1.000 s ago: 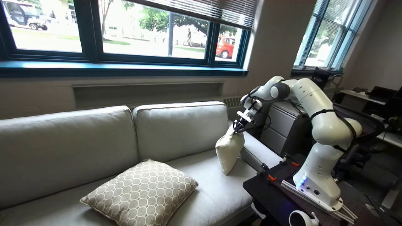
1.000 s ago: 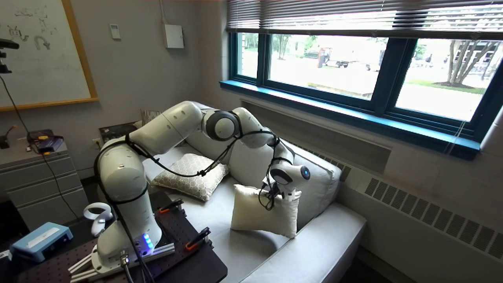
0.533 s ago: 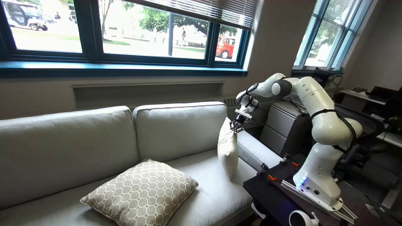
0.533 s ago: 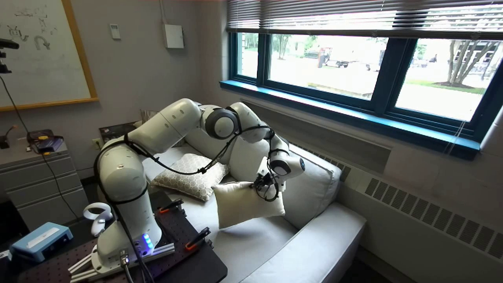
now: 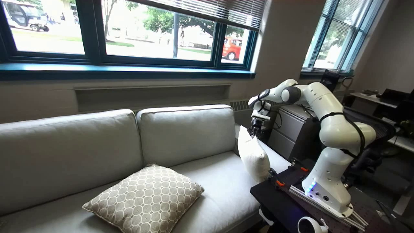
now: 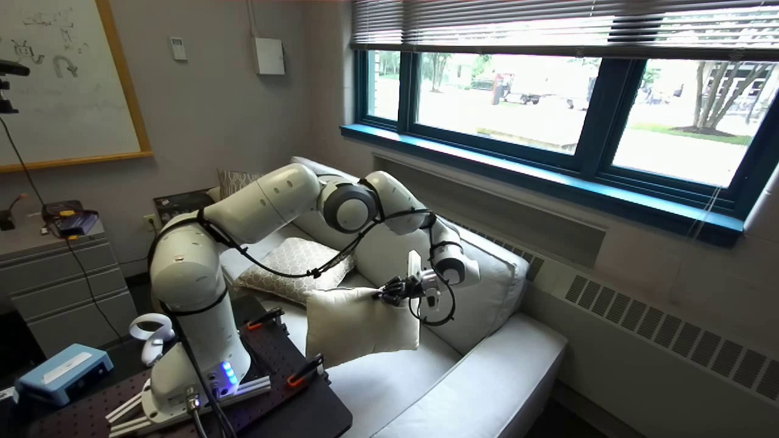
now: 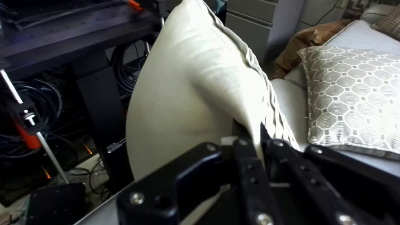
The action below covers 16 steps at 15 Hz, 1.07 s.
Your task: Place the small pillow against the right armrest of the sofa, place the pillow in the middle of the sofa in front of the small pillow on the right
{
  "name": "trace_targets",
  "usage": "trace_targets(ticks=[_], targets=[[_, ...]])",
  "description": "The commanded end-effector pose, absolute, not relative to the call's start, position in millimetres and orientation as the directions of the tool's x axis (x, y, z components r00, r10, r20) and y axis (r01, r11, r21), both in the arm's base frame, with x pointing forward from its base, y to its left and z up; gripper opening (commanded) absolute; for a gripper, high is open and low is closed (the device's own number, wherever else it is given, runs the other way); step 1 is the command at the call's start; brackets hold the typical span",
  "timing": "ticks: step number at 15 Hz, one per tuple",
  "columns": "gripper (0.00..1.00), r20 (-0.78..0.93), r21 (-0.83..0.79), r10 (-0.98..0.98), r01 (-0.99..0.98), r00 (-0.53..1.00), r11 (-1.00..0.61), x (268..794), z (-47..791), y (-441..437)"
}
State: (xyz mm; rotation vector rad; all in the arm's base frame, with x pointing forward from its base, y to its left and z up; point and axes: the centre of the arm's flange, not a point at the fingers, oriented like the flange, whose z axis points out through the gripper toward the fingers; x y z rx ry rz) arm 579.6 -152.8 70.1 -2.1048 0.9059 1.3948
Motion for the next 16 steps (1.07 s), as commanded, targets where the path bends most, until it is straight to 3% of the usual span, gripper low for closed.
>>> trace_targets(ticks=[1, 7, 12, 16], targets=[[0.02, -0.919, 0.038, -0.307, -0.723, 0.246, -0.690, 610.7, 61.3, -182.4], [0.02, -0.724, 0.142, -0.576, -0.736, 0.378, -0.662, 647.3, 36.8, -228.9], [0.02, -0.600, 0.055, -0.603, -0.725, 0.526, -0.686, 677.2, 31.4, -216.6], [0.02, -0.476, 0.079, -0.693, -0.759, 0.541, -0.647, 683.8, 31.8, -240.3]])
